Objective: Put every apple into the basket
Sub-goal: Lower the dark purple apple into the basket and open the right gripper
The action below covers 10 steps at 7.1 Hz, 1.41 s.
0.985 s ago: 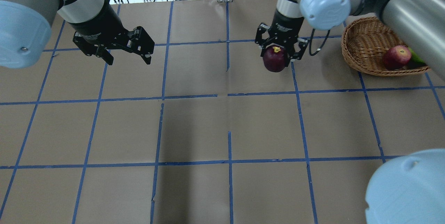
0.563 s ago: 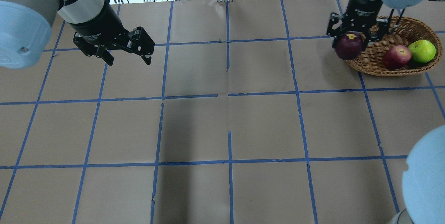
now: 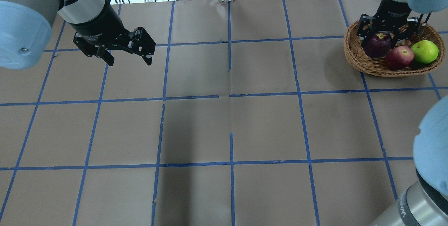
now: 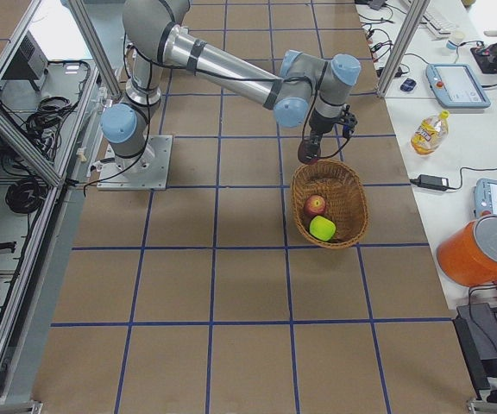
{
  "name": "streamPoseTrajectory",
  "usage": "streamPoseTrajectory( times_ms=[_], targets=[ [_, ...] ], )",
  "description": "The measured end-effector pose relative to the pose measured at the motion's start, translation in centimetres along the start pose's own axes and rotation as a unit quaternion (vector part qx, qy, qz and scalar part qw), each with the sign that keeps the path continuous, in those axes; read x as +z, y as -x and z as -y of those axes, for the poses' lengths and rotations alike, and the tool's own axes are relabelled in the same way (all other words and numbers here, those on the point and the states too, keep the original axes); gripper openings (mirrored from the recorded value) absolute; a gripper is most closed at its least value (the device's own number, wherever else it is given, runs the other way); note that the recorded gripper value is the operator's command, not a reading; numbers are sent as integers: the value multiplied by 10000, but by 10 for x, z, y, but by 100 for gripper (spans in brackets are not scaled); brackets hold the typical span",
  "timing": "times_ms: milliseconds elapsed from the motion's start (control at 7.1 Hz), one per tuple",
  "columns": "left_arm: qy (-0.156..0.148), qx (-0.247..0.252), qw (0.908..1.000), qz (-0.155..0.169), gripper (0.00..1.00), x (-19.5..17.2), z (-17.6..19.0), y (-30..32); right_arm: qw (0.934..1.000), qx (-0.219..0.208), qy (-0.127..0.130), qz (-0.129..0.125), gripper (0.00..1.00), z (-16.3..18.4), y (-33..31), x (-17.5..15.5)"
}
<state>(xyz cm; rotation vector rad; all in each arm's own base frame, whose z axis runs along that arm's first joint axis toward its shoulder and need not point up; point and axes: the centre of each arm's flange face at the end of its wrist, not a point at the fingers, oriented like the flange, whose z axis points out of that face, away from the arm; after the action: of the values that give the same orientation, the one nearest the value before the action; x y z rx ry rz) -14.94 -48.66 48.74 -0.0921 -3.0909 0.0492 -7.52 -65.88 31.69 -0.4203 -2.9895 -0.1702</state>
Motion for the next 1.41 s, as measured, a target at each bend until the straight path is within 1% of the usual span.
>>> streamPoseTrajectory(
  times_ms=[282, 563, 704, 845, 985, 1267, 1408],
  targets=[
    [-1, 0, 10000, 1, 100, 0, 0, 0, 9999, 78, -141, 17, 0, 25, -12, 33],
    [-2, 0, 10000, -4, 100, -1, 0, 0, 10000, 10, -88, 25, 2, 34, -15, 52],
    [-5, 0, 10000, -5, 100, -1, 0, 0, 9999, -25, -94, 27, 17, 37, -15, 58],
    [-6, 0, 10000, -5, 100, -1, 0, 0, 9999, -37, -154, 27, 54, 43, -13, 69],
    [-7, 4, 10000, -3, 100, -1, 0, 0, 9998, -25, -217, 30, 74, 49, -12, 79],
    [-7, 9, 10000, 0, 100, -1, 0, 0, 9997, 3, -230, 33, 100, 52, -11, 89],
    [-5, 10, 10000, -1, 100, 0, 0, 0, 9998, 14, -213, 33, 100, 52, -11, 91]
  ],
)
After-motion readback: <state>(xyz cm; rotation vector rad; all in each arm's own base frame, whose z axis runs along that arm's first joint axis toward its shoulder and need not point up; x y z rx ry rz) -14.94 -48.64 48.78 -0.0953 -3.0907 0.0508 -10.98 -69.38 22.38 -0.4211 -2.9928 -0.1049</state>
